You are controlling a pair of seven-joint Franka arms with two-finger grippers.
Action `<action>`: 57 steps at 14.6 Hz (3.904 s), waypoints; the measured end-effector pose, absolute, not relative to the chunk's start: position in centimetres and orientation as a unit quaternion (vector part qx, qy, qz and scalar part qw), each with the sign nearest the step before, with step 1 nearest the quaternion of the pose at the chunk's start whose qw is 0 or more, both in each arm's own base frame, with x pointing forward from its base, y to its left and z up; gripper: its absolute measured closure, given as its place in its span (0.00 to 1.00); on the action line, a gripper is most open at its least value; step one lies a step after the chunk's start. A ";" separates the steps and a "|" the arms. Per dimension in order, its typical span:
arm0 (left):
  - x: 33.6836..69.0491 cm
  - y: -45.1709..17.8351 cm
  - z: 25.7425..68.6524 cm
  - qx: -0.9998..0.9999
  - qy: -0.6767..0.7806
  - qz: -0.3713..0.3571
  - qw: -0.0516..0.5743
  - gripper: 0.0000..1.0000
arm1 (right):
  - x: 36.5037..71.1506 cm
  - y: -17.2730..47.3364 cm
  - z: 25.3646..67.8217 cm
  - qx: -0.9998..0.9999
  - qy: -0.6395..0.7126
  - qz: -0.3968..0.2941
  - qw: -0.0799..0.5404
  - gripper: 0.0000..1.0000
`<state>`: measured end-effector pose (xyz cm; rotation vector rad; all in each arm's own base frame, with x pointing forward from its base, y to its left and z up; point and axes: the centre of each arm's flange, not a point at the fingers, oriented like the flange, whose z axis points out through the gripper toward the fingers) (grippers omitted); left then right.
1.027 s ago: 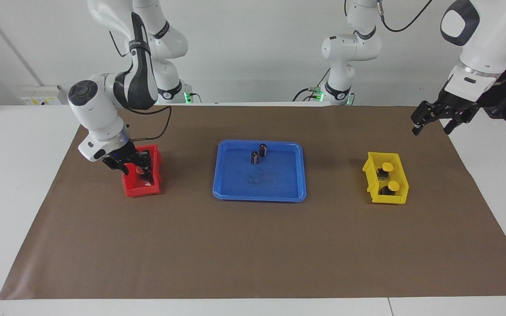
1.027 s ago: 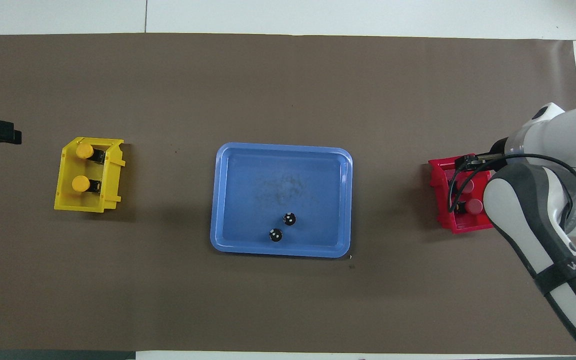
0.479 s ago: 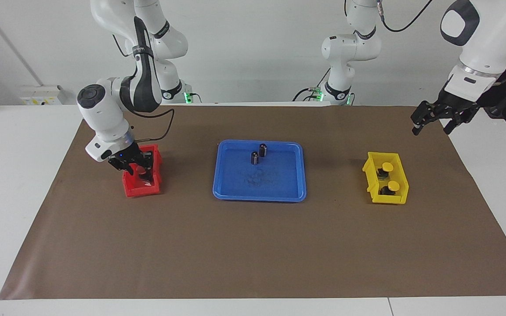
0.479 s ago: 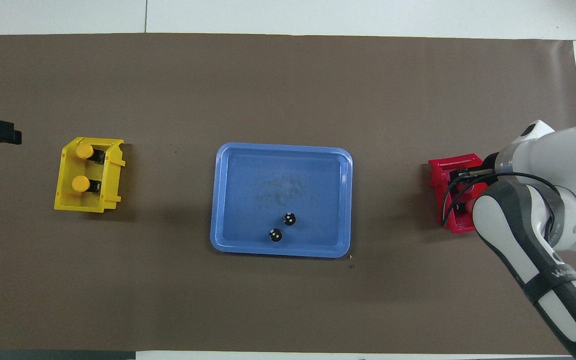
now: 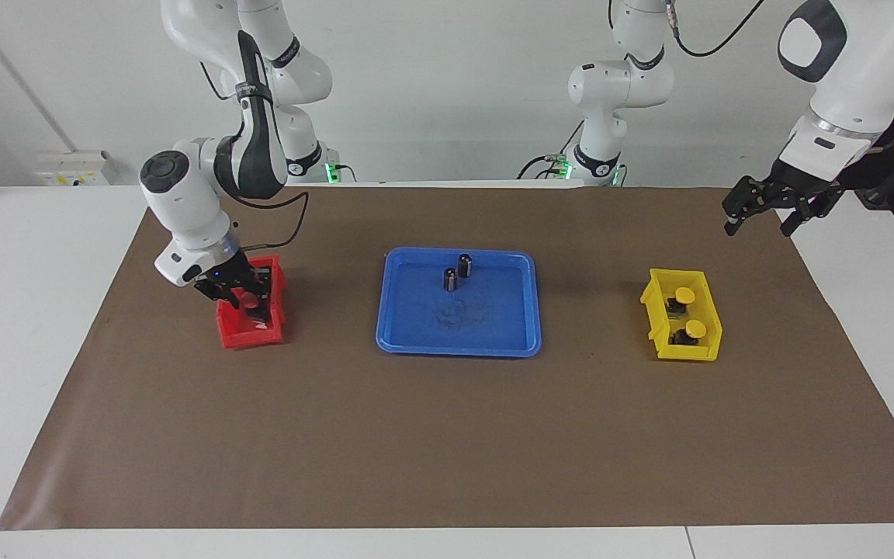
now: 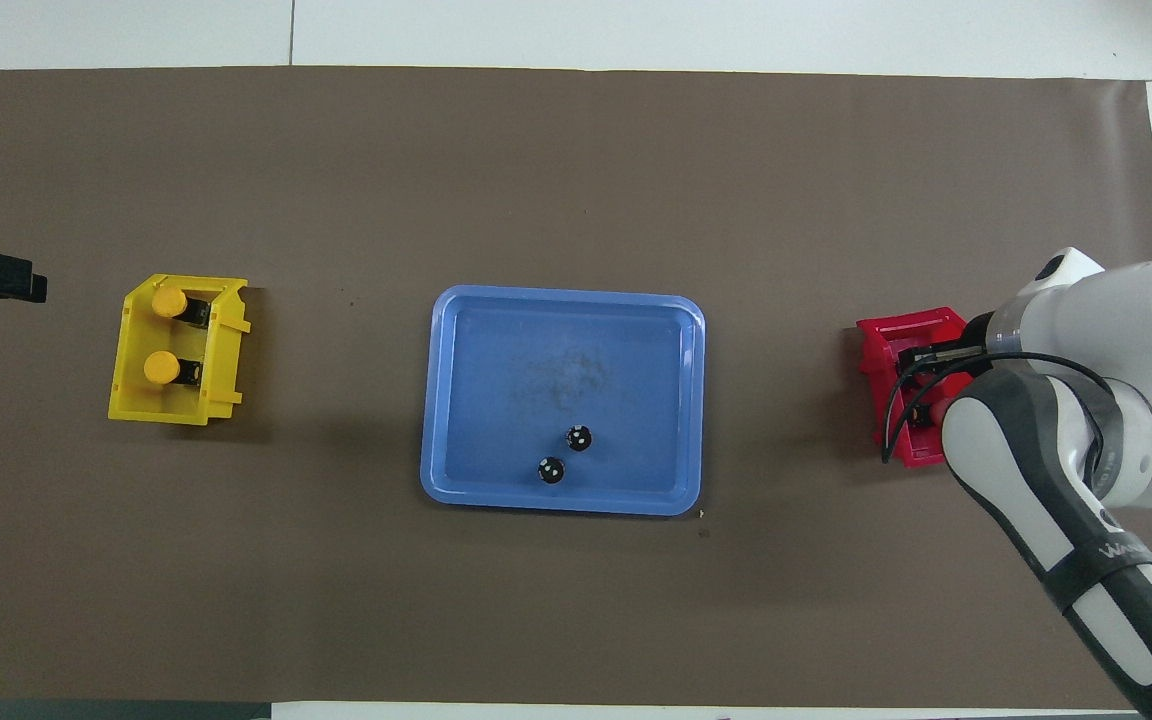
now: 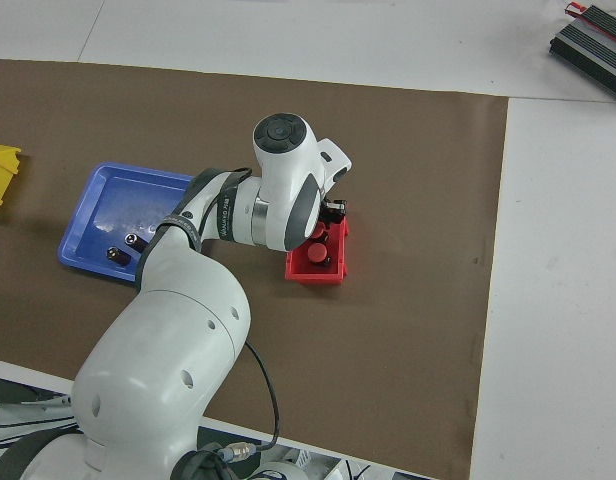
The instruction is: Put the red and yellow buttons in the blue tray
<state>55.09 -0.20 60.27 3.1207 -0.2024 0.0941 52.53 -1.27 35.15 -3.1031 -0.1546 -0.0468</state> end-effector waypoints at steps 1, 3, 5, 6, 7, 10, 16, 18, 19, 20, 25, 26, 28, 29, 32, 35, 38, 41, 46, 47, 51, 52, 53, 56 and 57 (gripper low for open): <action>55.1 -0.2 60.3 0.997 -0.067 0.029 0.006 0.00 | 52.4 -1.3 34.9 -0.998 -0.051 -0.017 0.017 0.47; 55.1 -0.2 60.2 0.997 -0.068 0.029 0.006 0.00 | 52.1 -1.3 34.4 -0.998 -0.052 -0.016 0.017 0.50; 54.9 -0.2 59.8 0.997 -0.068 0.024 0.007 0.00 | 52.1 -1.3 34.4 -0.998 -0.052 -0.016 0.017 0.59; 54.7 -0.2 59.3 0.997 -0.068 0.019 0.007 0.00 | 52.1 -1.3 34.5 -0.998 -0.052 -0.017 0.017 0.59; 54.6 -0.2 59.0 0.998 -0.068 0.016 0.007 0.00 | 52.3 -1.3 34.8 -0.998 -0.052 -0.020 0.016 0.59; 54.5 -0.3 58.8 0.997 -0.069 0.017 0.007 0.00 | 53.6 -1.2 37.2 -0.998 -0.055 -0.016 0.018 0.59; 56.4 -0.3 49.0 0.997 -0.067 0.043 0.004 0.20 | 59.5 5.6 49.1 -0.999 -0.036 0.000 0.029 0.59; 57.7 -0.4 45.6 0.997 -0.067 0.043 0.002 0.25 | 60.1 14.7 50.4 -0.999 0.010 -0.013 0.032 0.59; 58.4 -0.5 44.1 0.997 -0.067 0.044 0.002 0.25 | 59.6 19.9 50.1 -0.999 0.034 -0.018 0.035 0.59; 58.9 -0.5 42.8 0.997 -0.067 0.045 0.001 0.26 | 58.7 24.5 49.1 -0.998 0.052 -0.020 0.037 0.59; 59.7 -0.5 40.1 0.997 -0.065 0.040 0.002 0.31 | 56.0 37.2 40.4 -0.995 0.085 -0.024 0.037 0.59; 59.7 -0.5 40.0 0.997 -0.064 0.040 0.003 0.31 | 56.1 37.9 39.0 -0.995 0.087 -0.023 0.035 0.59; 59.7 -0.5 39.8 0.997 -0.064 0.041 0.003 0.32 | 56.4 38.0 37.4 -0.995 0.089 -0.023 0.032 0.59; 59.8 -0.5 39.5 0.997 -0.064 0.041 0.003 0.32 | 56.5 37.9 37.1 -0.995 0.091 -0.022 0.030 0.59; 59.9 -0.6 38.1 0.997 -0.064 0.042 0.002 0.32 | 56.1 38.3 36.0 -0.995 0.092 -0.028 0.034 0.59; 59.6 -0.8 36.5 0.997 -0.065 0.045 0.002 0.32 | 55.5 38.4 35.0 -0.995 0.093 -0.024 0.032 0.59; 59.4 -0.9 36.0 0.997 -0.066 0.046 0.002 0.33 | 55.4 38.3 34.7 -0.995 0.094 -0.023 0.030 0.48; 59.4 -0.9 35.9 0.997 -0.066 0.045 0.003 0.42 | 56.5 38.1 36.9 -0.993 0.098 -0.041 0.043 0.27; 60.1 -1.4 38.7 0.998 -0.059 0.028 0.020 0.59 | 61.2 27.4 46.0 -0.997 0.060 -0.041 0.033 0.23; 60.6 -1.8 41.3 0.998 -0.061 0.016 0.024 0.59 | 61.6 22.7 47.4 -0.998 0.044 -0.034 0.029 0.23; 61.1 -12.1 49.9 0.998 -0.038 0.037 0.034 0.59 | 57.2 6.3 46.7 -0.999 -0.022 0.004 0.030 0.23; 60.4 -16.3 49.4 0.998 -0.034 0.042 0.038 0.59 | 55.5 4.0 45.3 -0.999 -0.034 0.012 0.032 0.23; 59.4 -20.2 48.5 0.998 -0.042 0.040 0.041 0.59 | 54.0 2.2 43.9 -0.998 -0.048 0.014 0.035 0.23; 56.5 -28.0 45.2 0.997 -0.059 0.020 0.038 0.59 | 50.4 -0.8 39.6 -0.996 -0.077 -0.004 0.036 0.23; 55.7 -29.7 44.0 0.998 -0.057 0.015 0.037 0.59 | 49.6 -1.0 38.6 -0.996 -0.085 -0.009 0.035 0.24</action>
